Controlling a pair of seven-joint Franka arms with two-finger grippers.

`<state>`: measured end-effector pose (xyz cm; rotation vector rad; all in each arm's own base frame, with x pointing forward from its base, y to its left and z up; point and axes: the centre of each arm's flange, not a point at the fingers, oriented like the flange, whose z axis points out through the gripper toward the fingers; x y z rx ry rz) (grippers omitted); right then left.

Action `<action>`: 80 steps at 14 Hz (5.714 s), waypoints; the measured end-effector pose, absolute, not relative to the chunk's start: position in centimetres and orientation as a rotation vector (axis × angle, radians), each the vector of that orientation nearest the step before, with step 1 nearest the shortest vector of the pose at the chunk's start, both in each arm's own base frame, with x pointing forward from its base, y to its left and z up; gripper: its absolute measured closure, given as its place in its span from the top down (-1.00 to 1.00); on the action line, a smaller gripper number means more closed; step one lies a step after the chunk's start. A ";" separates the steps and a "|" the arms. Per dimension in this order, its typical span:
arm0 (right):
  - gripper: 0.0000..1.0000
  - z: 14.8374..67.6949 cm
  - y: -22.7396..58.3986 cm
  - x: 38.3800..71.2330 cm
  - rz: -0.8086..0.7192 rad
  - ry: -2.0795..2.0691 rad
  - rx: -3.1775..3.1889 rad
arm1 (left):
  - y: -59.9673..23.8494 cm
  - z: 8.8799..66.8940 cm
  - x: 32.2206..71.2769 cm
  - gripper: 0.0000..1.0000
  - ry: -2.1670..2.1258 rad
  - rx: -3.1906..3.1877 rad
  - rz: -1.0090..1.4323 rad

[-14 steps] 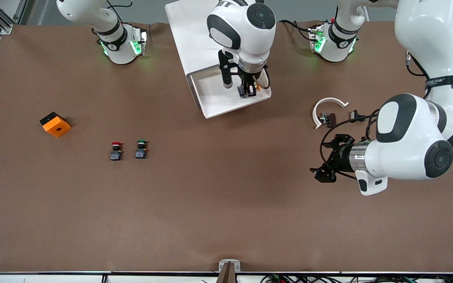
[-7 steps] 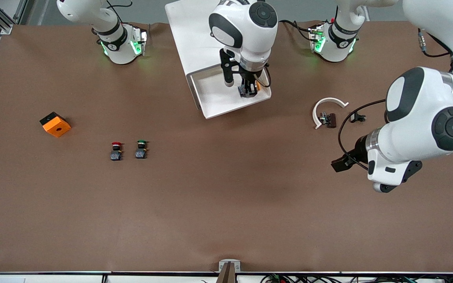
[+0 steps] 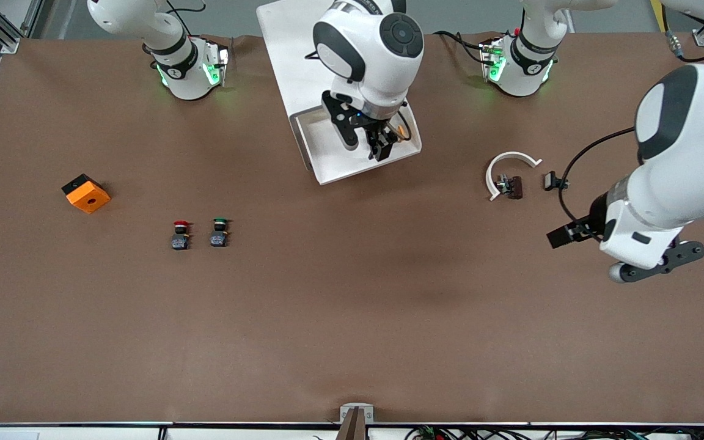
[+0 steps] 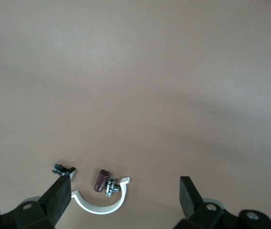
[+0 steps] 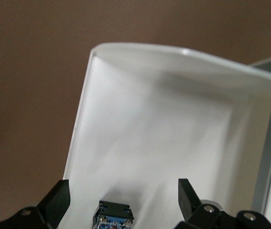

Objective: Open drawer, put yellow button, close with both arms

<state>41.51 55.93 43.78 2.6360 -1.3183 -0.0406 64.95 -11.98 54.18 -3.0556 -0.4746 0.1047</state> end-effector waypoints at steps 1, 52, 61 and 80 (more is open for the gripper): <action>1.00 45.1 54.5 42.6 -0.065 -1.197 2.689 | -11.5 54.7 64.5 1.00 -0.472 -3.054 0.101; 1.00 63.8 -7.8 58.6 -0.235 0.099 3.186 | -47.4 33.9 46.3 1.00 -0.187 -3.130 0.247; 1.00 65.1 -6.3 54.1 -0.096 0.036 3.190 | -50.7 34.5 40.5 1.00 -0.293 -3.113 0.572; 1.00 66.7 -6.0 49.1 -0.031 -0.001 3.201 | -53.5 32.4 36.5 1.00 -0.606 -2.982 0.822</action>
